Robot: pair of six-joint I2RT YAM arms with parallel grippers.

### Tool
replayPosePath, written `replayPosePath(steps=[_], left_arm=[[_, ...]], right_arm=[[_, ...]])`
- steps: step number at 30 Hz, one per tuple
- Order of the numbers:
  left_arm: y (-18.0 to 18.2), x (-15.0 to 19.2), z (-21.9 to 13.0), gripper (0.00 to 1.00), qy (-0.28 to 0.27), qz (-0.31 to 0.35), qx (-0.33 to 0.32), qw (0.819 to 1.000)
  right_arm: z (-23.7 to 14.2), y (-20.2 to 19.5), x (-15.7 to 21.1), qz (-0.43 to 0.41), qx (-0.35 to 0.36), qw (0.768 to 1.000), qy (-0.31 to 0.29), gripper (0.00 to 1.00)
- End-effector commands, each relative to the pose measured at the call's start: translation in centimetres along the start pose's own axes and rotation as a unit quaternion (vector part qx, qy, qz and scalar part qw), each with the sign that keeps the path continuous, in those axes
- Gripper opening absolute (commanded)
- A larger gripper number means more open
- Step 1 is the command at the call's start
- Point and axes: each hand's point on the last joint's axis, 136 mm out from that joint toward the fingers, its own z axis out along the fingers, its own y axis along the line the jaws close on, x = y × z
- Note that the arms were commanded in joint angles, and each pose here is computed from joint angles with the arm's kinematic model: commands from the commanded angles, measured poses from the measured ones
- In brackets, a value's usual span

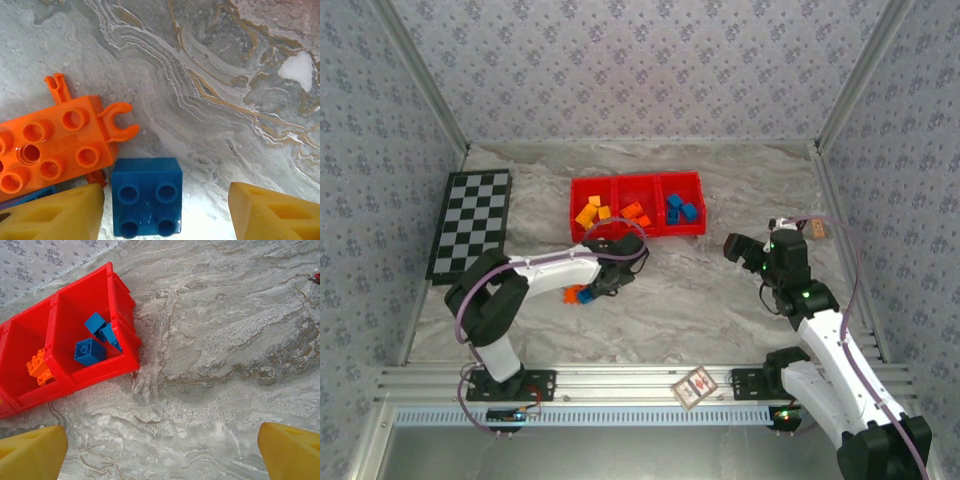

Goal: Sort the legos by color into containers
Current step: Pick up the lego from the center of the table.

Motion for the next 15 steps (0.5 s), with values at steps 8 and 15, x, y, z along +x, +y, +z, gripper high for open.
replayPosePath(steps=[8,15], left_arm=[[0.9,-0.3,1.2,0.66,0.017,0.014,-0.016,1.0],[-0.1,0.5,1.8,0.48,0.041,0.032,-0.004,0.999]], right_arm=[[0.2,-0.9,1.1,0.011,0.012,1.0,0.017,1.0],[0.2,-1.0,1.2,0.013,0.012,1.0,0.018,1.0]])
